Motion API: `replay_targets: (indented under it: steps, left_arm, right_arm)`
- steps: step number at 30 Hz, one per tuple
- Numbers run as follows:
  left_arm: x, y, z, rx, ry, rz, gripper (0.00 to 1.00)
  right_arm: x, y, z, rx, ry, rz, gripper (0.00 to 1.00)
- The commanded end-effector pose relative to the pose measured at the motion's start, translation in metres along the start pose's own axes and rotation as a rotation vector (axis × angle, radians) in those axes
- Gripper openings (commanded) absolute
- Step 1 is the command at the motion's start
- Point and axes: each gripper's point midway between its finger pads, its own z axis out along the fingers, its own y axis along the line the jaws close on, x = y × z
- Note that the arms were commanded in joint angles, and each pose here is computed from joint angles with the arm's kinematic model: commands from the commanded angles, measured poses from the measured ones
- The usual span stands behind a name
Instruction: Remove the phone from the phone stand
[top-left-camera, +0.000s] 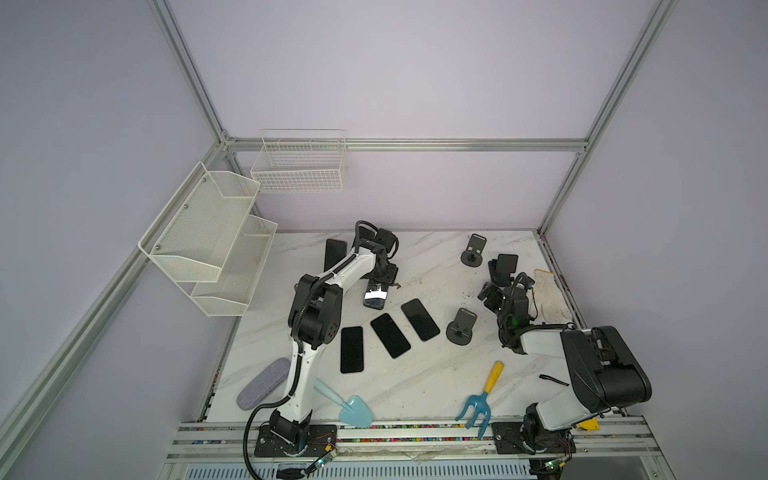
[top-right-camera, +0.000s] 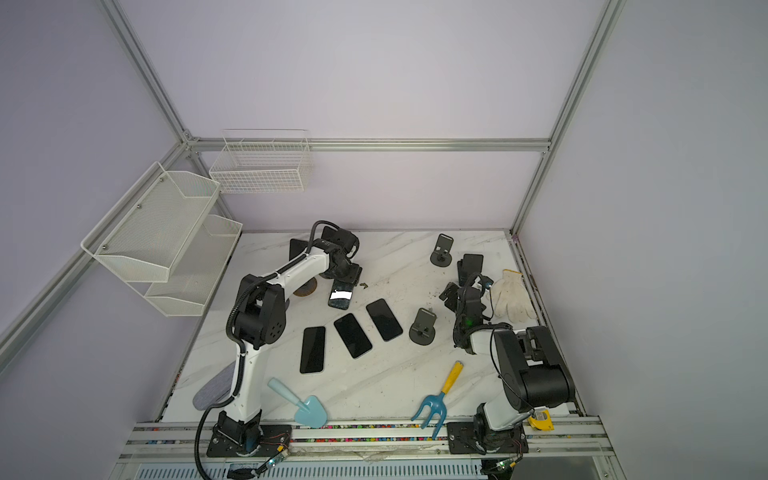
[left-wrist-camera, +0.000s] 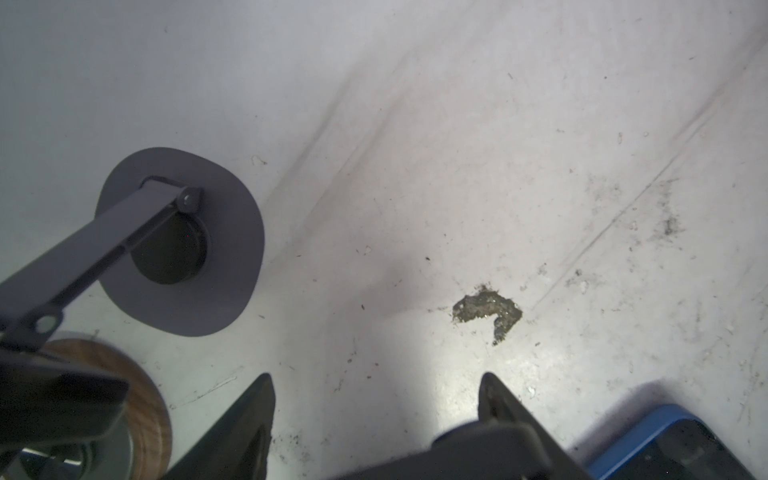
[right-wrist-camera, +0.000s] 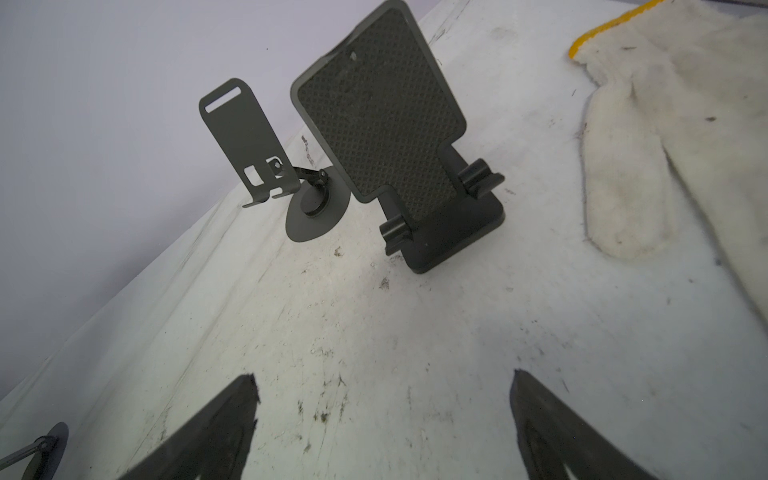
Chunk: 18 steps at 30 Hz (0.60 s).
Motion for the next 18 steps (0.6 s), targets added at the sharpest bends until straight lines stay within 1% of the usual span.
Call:
replay_targets:
  steps: [1, 9, 18]
  left_arm:
    - [-0.001, 0.002, -0.006, -0.015, -0.029, 0.034, 0.64]
    - [0.011, 0.004, 0.000, -0.025, 0.002, 0.063, 0.63]
    - [0.020, 0.007, 0.007, -0.035, 0.026, 0.055, 0.64]
  right_arm:
    - [0.000, 0.001, 0.003, 0.014, 0.000, -0.012, 0.96]
    - [0.000, 0.001, 0.003, 0.015, 0.000, -0.013, 0.96]
    - [0.001, 0.001, 0.003, 0.016, 0.003, -0.014, 0.96]
